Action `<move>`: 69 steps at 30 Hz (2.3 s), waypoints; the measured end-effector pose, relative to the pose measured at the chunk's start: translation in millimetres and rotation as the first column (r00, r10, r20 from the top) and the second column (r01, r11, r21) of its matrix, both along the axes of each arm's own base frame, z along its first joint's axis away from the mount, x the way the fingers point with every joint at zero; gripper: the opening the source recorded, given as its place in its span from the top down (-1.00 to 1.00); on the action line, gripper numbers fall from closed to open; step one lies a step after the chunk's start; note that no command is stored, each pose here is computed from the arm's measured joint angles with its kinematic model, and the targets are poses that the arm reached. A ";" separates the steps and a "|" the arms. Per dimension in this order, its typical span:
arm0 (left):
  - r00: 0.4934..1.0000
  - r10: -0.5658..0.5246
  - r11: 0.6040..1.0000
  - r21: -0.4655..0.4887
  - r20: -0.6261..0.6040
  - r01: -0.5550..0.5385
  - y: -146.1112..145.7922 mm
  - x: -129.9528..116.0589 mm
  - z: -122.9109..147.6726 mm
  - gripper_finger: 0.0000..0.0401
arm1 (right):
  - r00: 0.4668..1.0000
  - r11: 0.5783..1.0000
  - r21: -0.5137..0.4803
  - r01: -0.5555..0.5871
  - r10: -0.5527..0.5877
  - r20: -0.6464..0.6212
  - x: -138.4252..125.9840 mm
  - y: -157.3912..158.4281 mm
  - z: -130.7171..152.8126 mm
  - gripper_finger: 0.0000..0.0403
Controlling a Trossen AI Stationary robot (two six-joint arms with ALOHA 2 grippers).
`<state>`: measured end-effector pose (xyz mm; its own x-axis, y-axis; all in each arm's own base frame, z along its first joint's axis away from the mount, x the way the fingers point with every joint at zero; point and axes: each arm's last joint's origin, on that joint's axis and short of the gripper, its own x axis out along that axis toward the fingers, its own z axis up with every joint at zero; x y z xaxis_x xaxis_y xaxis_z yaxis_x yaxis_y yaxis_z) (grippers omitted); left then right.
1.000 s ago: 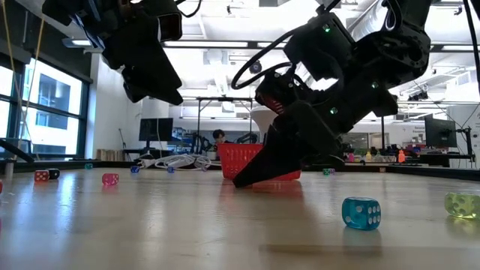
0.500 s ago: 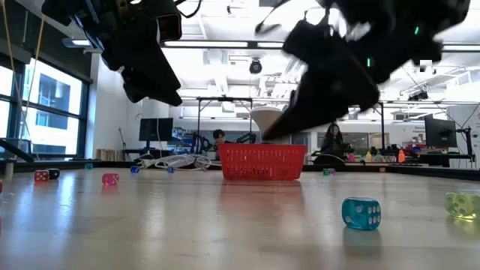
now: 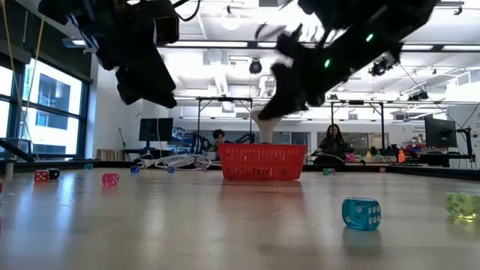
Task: Pick & Place Dice
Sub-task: Put the orange dice into the bin, then put the pink dice into the bin
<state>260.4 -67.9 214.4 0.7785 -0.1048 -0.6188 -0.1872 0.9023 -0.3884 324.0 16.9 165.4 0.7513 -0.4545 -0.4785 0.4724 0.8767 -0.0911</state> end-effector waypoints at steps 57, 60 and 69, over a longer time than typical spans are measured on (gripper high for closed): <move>0.985 -0.160 0.883 0.454 0.062 0.115 -11.1 1.9 2.1 0.22 | 0.953 0.930 0.224 -0.291 0.261 0.155 0.9 3.9 24.1 -0.34; 0.985 -0.168 0.897 0.409 -0.033 0.167 -21.2 -20.3 4.8 0.22 | 0.919 0.901 0.220 -0.375 0.331 0.212 -0.2 23.5 32.0 -0.34; 0.966 -0.158 0.907 0.356 -0.207 0.225 -40.7 -42.4 -21.2 0.22 | 0.788 0.803 0.168 -0.571 0.480 0.386 -8.6 86.3 49.1 -0.34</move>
